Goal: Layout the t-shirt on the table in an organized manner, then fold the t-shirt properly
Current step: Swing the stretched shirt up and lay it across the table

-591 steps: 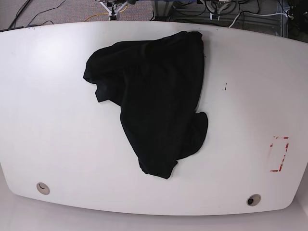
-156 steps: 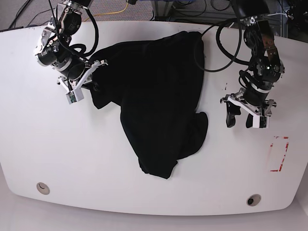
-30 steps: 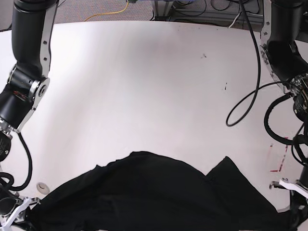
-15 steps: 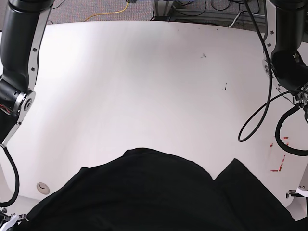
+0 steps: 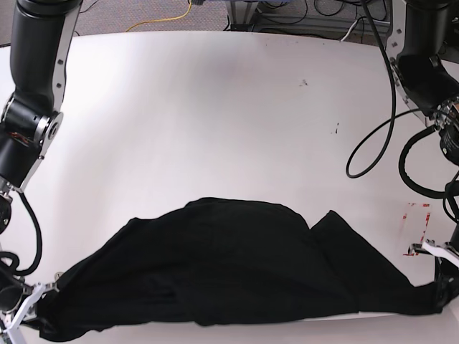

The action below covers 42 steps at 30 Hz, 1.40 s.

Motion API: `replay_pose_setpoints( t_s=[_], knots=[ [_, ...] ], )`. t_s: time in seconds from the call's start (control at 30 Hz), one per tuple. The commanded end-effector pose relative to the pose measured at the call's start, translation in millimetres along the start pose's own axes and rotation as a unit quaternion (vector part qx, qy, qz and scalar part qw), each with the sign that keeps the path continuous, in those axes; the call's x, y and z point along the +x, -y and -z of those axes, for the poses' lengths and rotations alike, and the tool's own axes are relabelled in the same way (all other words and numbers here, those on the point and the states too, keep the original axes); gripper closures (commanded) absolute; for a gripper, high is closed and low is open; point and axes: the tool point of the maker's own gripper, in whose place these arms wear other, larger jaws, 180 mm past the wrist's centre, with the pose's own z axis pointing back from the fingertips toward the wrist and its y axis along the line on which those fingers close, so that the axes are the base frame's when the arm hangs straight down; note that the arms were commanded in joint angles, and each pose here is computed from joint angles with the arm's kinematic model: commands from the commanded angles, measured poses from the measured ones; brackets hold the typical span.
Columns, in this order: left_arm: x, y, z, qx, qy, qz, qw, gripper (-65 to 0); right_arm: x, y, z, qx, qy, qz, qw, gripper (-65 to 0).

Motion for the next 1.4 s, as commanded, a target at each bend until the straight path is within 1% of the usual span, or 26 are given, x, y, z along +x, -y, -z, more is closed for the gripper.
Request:
replay_pose_setpoints(
  t_s=[0.0, 0.03, 0.17, 0.3, 0.4, 0.5, 0.57, 0.67, 0.8, 0.93, 0.97, 1.0, 1.07, 1.37],
  knots=[
    [-1.1, -11.7, -9.0, 0.015, 0.009, -0.008, 1.0, 0.0, -4.4, 4.9, -17.9, -0.026, 0.021, -0.007, 0.9994, 0.0],
    [-7.4, -10.6, -10.6, 0.013, 0.003, -0.013, 1.0, 0.0, -11.0, 2.0, -17.4, -0.025, 0.018, -0.004, 0.9995, 0.0],
    [-53.4, -9.7, -25.7, 0.01, -0.047, -0.034, 0.998, 0.0, -56.4, -11.3, -18.8, -0.021, -0.013, 0.014, 0.9996, 0.0],
    [-83.6, -8.2, -40.7, 0.004, -0.079, -0.05, 0.996, 0.0, -92.9, -30.8, -21.2, -0.013, -0.041, 0.021, 0.9988, 0.0],
    [-107.8, -4.9, -56.8, -0.009, -0.108, -0.048, 0.993, 0.0, -123.4, -54.5, -25.9, -0.001, -0.065, 0.02, 0.9977, 0.0],
    [-127.3, -2.4, -69.8, -0.017, -0.134, -0.047, 0.99, 0.0, -145.5, -76.5, -31.2, 0.01, -0.08, 0.021, 0.9965, 0.0],
    [-145.0, 0.4, -82.3, -0.022, -0.159, -0.047, 0.986, 0.0, -168.4, -97.9, -37.2, 0.021, -0.094, 0.033, 0.9948, 0.0],
    [-168.2, 4.6, -99.3, -0.031, -0.194, -0.042, 0.98, 0.0, -192.4, -117.4, -50.4, 0.023, -0.109, 0.048, 0.9926, 0.0],
    [-191.2, 7.8, -120.3, -0.042, -0.231, -0.03, 0.972, 0.0, -213.7, -133.7, -67.4, 0.021, -0.125, 0.061, 0.99, 0.0],
    [-212.9, 11.1, -144.2, -0.054, -0.268, -0.022, 0.962, 0.0, -242.8, -149.6, -83.8, 0.024, -0.153, 0.086, 0.9842, 0.0],
    [-220.7, 10.8, -154.6, -0.056, -0.282, -0.019, 0.958, 0.0, -254.1, -156.7, -88.3, 0.028, -0.166, 0.096, 0.9811, 0.0],
    [-222.8, 10.1, -157.9, -0.055, -0.287, -0.018, 0.956, 0.0, -257.9, -158.7, -90.1, 0.029, -0.17, 0.099, 0.98, 0.0],
    [-233.4, 9.2, -173.2, -0.056, -0.308, -0.017, 0.95, 0.0, -275.6, -170.1, -98.4, 0.037, -0.192, 0.112, 0.9744, 0.0],
    [-256.7, 2.2, -214.4, -0.046, -0.363, -0.016, 0.93, 0.0, -313.1, -199.1, -120.2, 0.055, -0.238, 0.142, 0.9592, 0.0]
  ],
)
